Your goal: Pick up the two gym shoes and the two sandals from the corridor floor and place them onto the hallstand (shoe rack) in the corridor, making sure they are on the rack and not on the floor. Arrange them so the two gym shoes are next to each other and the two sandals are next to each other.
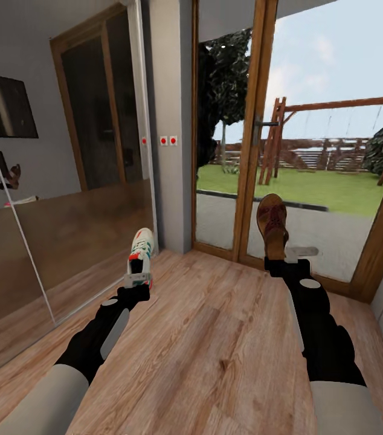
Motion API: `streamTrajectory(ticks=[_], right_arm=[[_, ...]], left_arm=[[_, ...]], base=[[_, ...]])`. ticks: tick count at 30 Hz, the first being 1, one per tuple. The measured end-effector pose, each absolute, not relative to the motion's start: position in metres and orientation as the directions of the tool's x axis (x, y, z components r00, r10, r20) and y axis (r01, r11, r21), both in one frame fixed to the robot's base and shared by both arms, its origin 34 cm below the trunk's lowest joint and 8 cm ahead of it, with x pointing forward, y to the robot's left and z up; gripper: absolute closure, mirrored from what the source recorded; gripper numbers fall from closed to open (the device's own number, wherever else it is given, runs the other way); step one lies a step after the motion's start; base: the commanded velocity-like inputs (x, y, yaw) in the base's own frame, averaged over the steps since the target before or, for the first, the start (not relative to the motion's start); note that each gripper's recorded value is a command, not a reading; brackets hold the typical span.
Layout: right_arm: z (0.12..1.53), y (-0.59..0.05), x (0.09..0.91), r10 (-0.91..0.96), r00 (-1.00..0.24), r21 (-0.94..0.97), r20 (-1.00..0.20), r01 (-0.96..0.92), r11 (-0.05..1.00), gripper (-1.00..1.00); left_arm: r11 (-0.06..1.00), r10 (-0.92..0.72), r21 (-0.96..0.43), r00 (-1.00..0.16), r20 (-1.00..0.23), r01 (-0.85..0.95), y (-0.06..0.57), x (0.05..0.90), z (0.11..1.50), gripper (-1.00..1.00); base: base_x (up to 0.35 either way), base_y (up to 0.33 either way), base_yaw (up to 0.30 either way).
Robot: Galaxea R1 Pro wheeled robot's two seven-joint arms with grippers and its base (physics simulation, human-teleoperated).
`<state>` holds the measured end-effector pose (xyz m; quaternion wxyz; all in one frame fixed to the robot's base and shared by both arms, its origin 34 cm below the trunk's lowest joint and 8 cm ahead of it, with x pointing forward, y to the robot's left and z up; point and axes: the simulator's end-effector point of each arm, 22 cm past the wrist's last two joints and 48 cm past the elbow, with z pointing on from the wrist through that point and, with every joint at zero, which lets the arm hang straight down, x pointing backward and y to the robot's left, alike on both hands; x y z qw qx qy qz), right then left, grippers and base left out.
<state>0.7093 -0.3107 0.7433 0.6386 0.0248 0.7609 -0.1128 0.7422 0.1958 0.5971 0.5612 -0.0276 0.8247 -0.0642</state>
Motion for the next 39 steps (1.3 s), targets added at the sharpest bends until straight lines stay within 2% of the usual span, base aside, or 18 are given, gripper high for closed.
streamTrajectory(ticks=[23, 26, 27, 30, 39], right_arm=[[0.753, -0.311, 0.706, -0.106, -0.168, -0.137, -0.980, 0.184, 0.973, 1.00], [0.755, -0.311, 0.705, -0.106, -0.165, -0.136, -0.981, 0.185, 0.973, 1.00], [0.756, -0.311, 0.705, -0.106, -0.164, -0.136, -0.981, 0.185, 0.973, 1.00], [0.758, -0.311, 0.704, -0.106, -0.161, -0.135, -0.981, 0.185, 0.973, 1.00], [0.764, -0.311, 0.702, -0.105, -0.150, -0.132, -0.983, 0.186, 0.974, 1.00]], left_arm=[[0.988, -0.125, -0.148, -0.349, -0.929, 0.039, 0.190, 0.739, 0.605, 1.00], [0.984, -0.153, -0.173, -0.299, -0.942, 0.043, 0.182, 0.727, 0.595, 1.00], [0.981, -0.182, -0.193, -0.205, -0.962, 0.034, 0.185, 0.721, 0.601, 1.00], [0.976, -0.213, -0.216, -0.087, -0.973, 0.019, 0.193, 0.709, 0.606, 1.00], [0.975, -0.222, -0.223, -0.052, -0.974, 0.013, 0.196, 0.697, 0.603, 1.00]], base=[[0.000, 0.000, 0.262], [0.000, 0.000, 0.226], [0.000, 0.000, 0.224], [0.000, 0.000, 0.224], [0.000, 0.000, 0.222]])
